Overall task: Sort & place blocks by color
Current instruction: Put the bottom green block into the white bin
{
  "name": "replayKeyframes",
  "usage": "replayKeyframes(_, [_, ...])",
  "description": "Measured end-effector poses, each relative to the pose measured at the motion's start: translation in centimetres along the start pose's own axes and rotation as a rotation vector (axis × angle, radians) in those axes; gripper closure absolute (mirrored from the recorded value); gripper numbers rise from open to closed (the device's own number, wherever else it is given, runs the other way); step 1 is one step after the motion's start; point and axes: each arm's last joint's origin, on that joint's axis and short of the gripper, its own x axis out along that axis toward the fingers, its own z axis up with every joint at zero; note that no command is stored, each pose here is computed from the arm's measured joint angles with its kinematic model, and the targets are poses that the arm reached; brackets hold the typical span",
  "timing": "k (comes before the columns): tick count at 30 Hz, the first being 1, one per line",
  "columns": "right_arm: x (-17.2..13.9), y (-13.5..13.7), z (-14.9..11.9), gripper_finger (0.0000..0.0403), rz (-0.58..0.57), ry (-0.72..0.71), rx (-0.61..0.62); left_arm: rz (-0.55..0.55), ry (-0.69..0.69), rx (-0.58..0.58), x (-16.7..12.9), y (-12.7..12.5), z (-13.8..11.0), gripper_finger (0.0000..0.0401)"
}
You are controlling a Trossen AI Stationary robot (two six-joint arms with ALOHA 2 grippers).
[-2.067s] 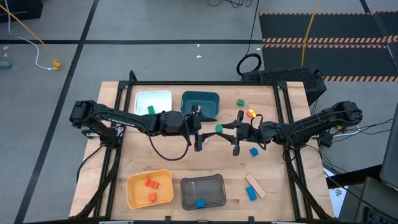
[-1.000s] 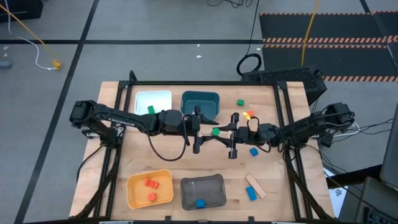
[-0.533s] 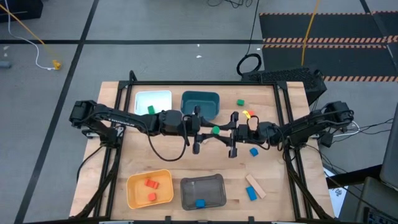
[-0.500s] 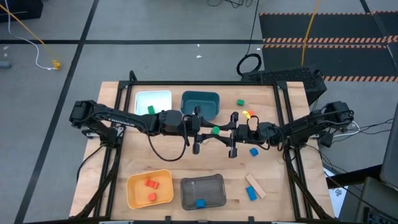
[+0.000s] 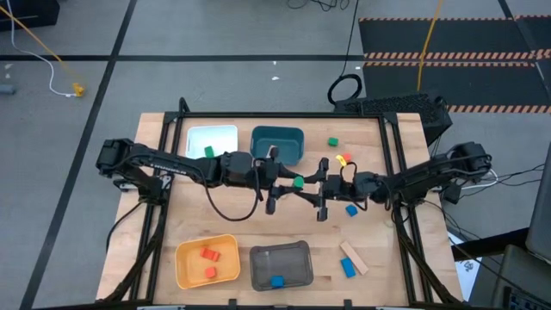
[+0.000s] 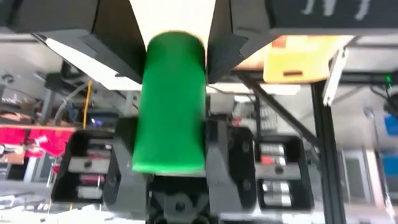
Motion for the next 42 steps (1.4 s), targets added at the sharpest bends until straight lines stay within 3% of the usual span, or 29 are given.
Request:
replayKeyframes(3, [-0.4,-0.2,0.0,0.0264,-0.042,0.070,-0.018,0.040,0.027,0.018,-0.2,0.6,-0.1,0.0267])
replayKeyframes(7, [-1.1,-0.8,-0.1,0.0272,-0.186,0.173,-0.044,0.128,0.061,0.029,-1.0,2.2,0.2,0.0267])
replayKeyframes(13, [-2.4,-1.4,-0.7,0.0274,-0.326,0.303,0.002,0.387,0.198,0.017,-4.1,5.7,0.9,0.0267])
replayKeyframes(21, [-3.0,-1.6,-1.1,0.0274,-0.366,0.367,0.035,0.573,0.367,-0.023,-8.0,9.1,1.0,0.0267])
replayKeyframes(28, [-3.0,-1.6,-1.2,0.0273,-0.366,0.376,0.031,0.771,0.653,-0.111,-10.9,11.6,-2.0,0.0267])
replayKeyframes(35, [-3.1,-1.6,-1.3,0.0273,-0.366,0.390,0.026,0.873,0.890,-0.242,-13.4,12.9,-6.7,0.0267])
replayKeyframes(42, [-3.2,-1.7,-1.5,0.0273,-0.366,0.408,0.018,0.952,1.002,-0.349,-15.4,13.3,-11.4,0.0267])
